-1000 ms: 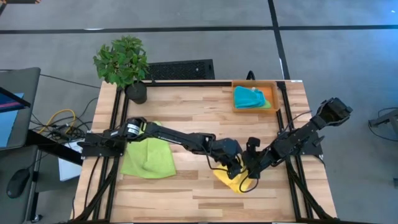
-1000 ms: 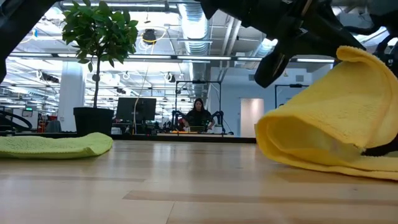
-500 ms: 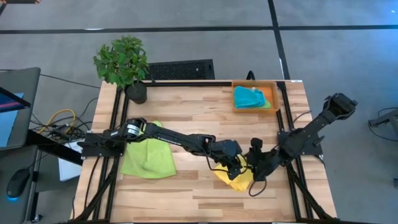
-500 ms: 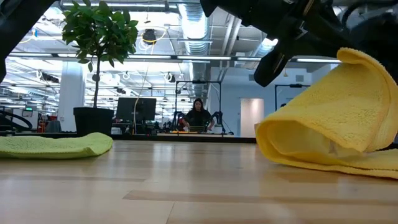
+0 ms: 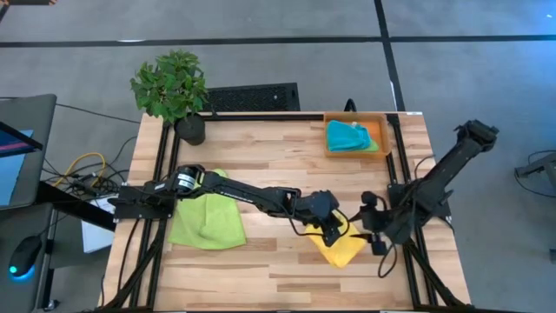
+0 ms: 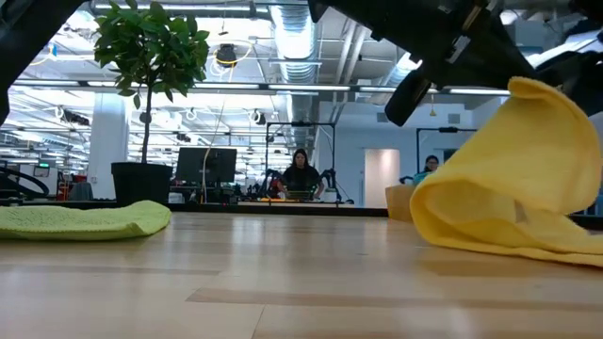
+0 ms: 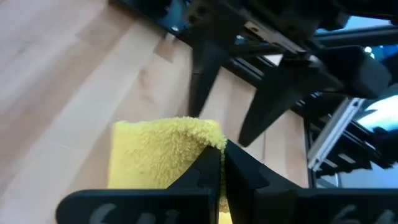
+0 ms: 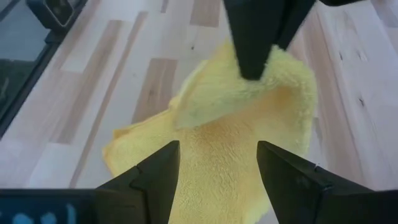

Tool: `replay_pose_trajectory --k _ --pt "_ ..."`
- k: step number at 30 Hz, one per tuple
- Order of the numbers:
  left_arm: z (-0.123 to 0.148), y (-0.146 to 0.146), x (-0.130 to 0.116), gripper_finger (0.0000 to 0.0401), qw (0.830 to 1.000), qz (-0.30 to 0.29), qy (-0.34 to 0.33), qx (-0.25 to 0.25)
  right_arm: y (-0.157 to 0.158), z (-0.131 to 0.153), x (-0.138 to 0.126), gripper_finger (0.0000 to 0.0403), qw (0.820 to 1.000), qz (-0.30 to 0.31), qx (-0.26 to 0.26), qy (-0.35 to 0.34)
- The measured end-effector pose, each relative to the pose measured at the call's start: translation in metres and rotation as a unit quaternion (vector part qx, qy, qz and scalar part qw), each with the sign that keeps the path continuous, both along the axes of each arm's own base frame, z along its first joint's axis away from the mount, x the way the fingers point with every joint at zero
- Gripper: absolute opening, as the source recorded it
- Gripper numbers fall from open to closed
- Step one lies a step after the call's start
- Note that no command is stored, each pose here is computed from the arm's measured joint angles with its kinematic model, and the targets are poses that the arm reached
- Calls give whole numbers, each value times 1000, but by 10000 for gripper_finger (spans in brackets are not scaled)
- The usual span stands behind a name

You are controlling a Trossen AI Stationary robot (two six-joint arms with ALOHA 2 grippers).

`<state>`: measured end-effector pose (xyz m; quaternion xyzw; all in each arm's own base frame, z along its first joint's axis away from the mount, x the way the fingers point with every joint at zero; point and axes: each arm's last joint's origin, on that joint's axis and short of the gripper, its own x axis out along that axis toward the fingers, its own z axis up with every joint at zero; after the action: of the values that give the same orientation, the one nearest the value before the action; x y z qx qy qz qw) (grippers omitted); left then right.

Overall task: Fold microfiber towels
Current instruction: Fold the yellow microfiber towel

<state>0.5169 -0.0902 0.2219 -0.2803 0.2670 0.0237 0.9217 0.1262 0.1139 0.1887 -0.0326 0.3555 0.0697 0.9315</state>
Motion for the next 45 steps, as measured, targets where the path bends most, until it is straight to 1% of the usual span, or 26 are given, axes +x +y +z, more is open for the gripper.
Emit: replay_pose_trajectory --k 4,10,15,17,19,20,22,24,28,31,35,42,45 --pt "0 -1 0 0 1000 6 -4 3 -1 3 -5 240 1000 2 -5 -7" --pt "4 -10 1 0 999 -26 -26 -8 -2 1 -6 240 1000 -1 -18 -2" --pt "5 -18 -1 0 999 -35 -30 -10 -3 1 -6 240 1000 -4 -23 -3" --pt "5 -19 -1 0 999 -30 -31 -7 -3 1 -6 240 1000 -4 -23 -2" --pt "-1 -21 4 0 999 -25 -45 -10 -3 0 -7 240 1000 -4 -27 1" --pt "-6 -21 5 0 999 -27 -41 -12 -4 0 -7 240 1000 -6 -28 4" --pt "-18 -23 12 0 997 -38 -56 -31 -5 -1 -8 240 999 -12 -29 11" --pt "-27 -23 15 0 997 -48 -48 -45 -7 -3 -9 240 999 -22 -31 22" --pt "-30 -25 21 0 995 -53 -54 -59 -10 -5 -12 240 998 -35 -37 40" --pt "-27 -27 23 0 995 -55 -60 -58 -11 -6 -13 240 997 -35 -43 45" --pt "-27 -27 23 0 996 -42 -63 -39 -10 -6 -13 240 998 -30 -39 51" --pt "-27 -27 23 0 997 -40 -64 -36 -11 -6 -13 240 997 -29 -33 57" --pt "-27 -27 23 0 997 -24 -66 -22 -12 -6 -12 240 997 -32 -33 57"
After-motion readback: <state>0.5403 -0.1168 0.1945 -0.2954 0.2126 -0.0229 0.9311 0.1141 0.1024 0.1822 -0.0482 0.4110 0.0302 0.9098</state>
